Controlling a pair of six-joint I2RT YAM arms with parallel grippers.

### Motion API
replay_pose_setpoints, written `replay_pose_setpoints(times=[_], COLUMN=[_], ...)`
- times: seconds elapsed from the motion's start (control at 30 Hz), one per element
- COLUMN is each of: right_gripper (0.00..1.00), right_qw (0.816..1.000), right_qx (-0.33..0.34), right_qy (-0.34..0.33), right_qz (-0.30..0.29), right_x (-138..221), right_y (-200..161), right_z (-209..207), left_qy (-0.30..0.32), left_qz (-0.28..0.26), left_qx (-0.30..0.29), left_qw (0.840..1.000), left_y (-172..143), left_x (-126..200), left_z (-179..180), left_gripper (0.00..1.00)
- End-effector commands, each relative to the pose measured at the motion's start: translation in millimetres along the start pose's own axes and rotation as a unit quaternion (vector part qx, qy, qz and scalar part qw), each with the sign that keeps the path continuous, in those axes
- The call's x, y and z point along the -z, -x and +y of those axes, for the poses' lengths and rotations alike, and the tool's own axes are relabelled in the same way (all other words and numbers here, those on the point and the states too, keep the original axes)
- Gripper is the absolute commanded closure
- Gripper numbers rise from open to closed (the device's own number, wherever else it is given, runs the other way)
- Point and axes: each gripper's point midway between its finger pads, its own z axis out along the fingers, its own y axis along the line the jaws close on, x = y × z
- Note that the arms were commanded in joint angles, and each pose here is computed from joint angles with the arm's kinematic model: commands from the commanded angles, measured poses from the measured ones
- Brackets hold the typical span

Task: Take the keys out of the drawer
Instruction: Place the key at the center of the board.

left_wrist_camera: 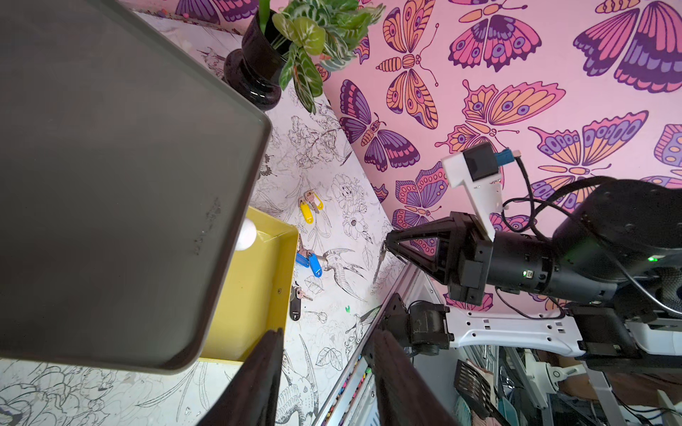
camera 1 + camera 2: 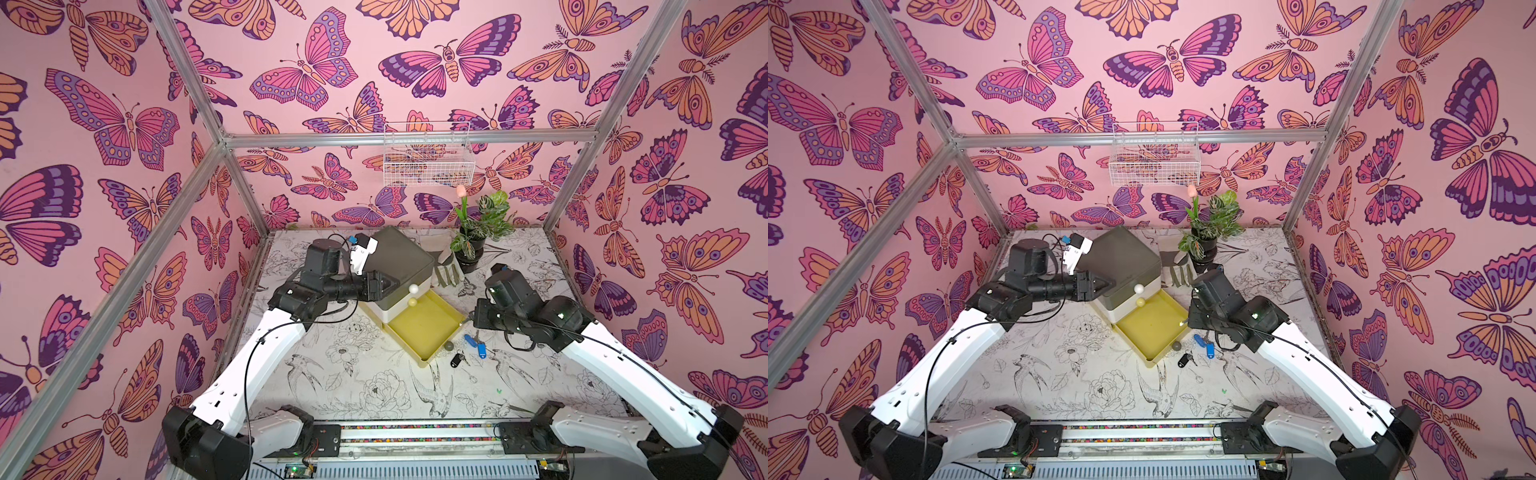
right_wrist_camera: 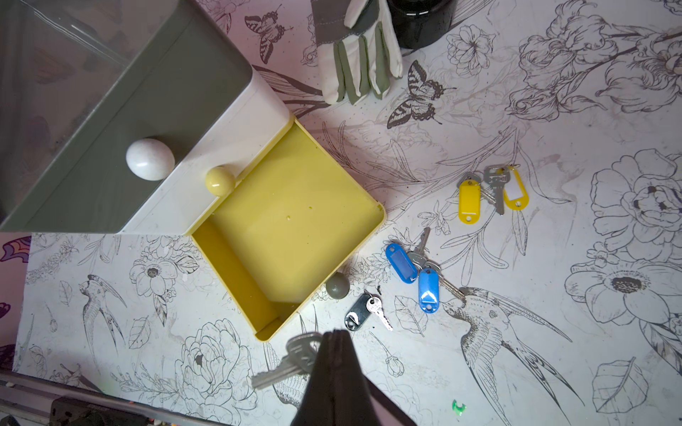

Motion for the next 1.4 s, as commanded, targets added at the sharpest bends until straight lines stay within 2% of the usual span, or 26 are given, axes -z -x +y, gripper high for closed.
replay_pose_setpoints(times=[0.0, 0.2, 0.37, 0.67, 0.9, 1.17, 1.37], right_gripper=[1.00, 1.00, 1.00, 1.00, 1.00, 1.00, 1.00], right_qw=[1.000, 1.000, 1.000, 0.999, 0.996, 0.984, 0.982], right_qx=[-0.001, 0.001, -0.002, 0.001, -0.005, -0.029, -0.032], right_qy=[0.000, 0.005, 0.006, -0.003, -0.012, -0.010, -0.013], right_qz=[0.007, 0.021, 0.024, 0.043, 0.084, 0.176, 0.188], right_x=[11, 15, 18, 8, -22, -73, -97], right_y=[-5, -11, -16, -30, -56, -112, -128], right_z=[-6, -6, -10, -17, -23, -29, -34], left_qy=[0.000, -0.006, -0.006, -0.003, 0.000, 0.019, 0.051], left_qz=[-0.007, 0.009, 0.027, 0.046, 0.053, 0.037, 0.010], left_qx=[-0.010, -0.010, -0.009, -0.012, -0.015, -0.028, -0.025], left_qw=[1.000, 1.000, 1.000, 0.999, 0.998, 0.999, 0.998], left_y=[-2, -12, -26, -40, -46, -40, -26], left_x=[0, -9, -18, -28, -31, -28, -19], left_z=[-3, -7, -8, -7, -3, 1, 15], left_gripper=[0.54, 0.53, 0.48, 0.44, 0.43, 0.43, 0.43])
